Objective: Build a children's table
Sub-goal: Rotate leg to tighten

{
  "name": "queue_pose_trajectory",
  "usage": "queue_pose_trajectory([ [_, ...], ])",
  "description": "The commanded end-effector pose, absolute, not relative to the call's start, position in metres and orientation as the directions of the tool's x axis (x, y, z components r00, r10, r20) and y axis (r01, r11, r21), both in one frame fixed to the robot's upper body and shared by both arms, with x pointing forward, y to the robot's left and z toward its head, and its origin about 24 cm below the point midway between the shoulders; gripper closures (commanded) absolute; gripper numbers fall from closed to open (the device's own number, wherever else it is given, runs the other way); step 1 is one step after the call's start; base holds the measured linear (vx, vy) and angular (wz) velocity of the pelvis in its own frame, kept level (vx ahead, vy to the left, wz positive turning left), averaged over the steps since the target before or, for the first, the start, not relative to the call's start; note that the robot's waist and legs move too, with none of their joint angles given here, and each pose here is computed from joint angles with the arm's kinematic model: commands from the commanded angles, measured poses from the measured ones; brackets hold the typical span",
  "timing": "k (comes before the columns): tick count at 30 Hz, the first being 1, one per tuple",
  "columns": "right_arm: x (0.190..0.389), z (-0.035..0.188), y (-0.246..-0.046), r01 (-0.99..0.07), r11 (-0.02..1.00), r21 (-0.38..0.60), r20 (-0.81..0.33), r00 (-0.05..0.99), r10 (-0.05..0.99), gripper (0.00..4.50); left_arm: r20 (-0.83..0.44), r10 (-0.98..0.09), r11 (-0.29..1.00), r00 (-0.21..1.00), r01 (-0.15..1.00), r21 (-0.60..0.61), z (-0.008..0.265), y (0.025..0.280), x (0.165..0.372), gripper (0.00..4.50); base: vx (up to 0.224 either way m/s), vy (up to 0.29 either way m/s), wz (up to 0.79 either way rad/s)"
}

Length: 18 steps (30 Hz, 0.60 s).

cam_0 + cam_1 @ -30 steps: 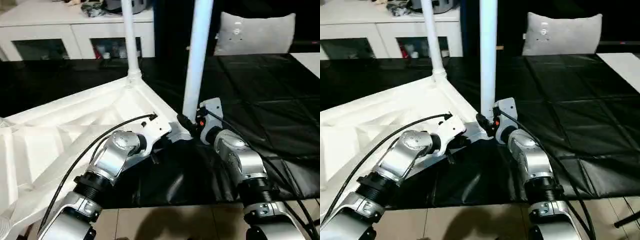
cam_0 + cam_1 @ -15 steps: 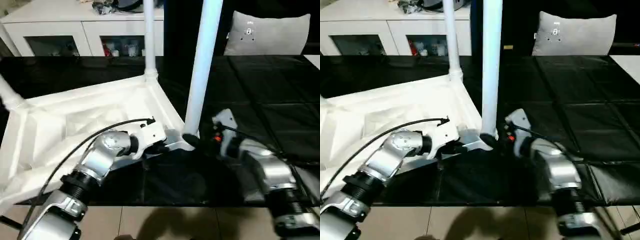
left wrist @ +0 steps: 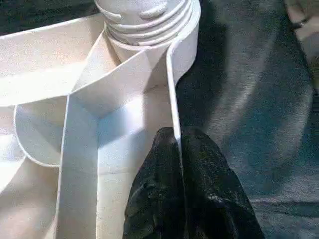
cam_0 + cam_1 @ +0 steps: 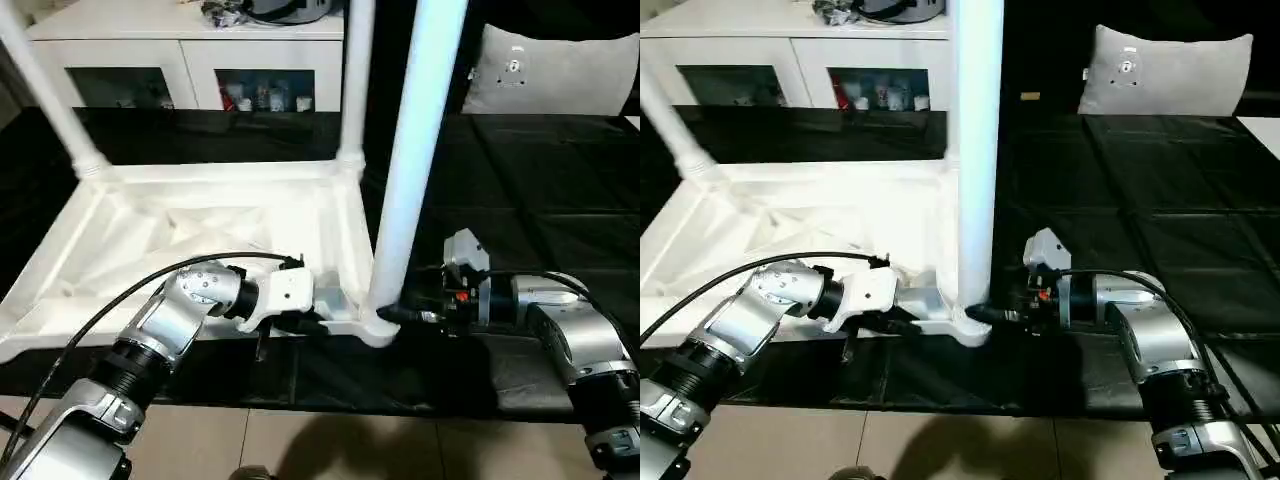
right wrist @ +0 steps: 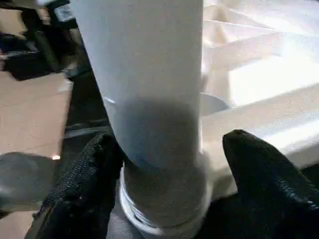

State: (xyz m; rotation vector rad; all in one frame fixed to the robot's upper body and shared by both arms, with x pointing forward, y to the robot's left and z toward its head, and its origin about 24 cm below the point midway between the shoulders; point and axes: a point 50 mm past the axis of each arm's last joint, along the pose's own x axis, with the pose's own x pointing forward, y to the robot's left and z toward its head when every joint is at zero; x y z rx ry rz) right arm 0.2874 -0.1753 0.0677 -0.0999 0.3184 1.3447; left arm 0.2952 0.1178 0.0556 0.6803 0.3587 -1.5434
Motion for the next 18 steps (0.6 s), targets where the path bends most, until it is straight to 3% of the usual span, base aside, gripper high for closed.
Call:
queue_pose_trajectory([
  [1, 0.2872, 0.0751, -0.17, -0.979, 0.169, 0.111, -0.284, 0.132, 0.95, 1.43, -0.634, -0.773, -0.192, -0.033, 0.964, 0.183, 0.0573, 0.1099, 0.2922, 4.5, 0.0, 0.0, 0.0],
  [12, 0.2826, 0.0727, -0.1684, -0.978, 0.124, 0.169, -0.271, 0.075, 0.96, 2.4, -0.631, -0.774, -0.205, -0.047, 0.962, 0.18, 0.0557, 0.1093, 0.291, 4.5, 0.0, 0.0, 0.0],
  [18, 0.2782, 0.0696, -0.1659, -0.971, 0.116, 0.209, -0.258, 0.06, 0.964, 2.46, -0.584, -0.811, -0.164, -0.035, 0.972, 0.169, 0.0584, 0.107, 0.2909, 4.5, 0.0, 0.0, 0.0],
])
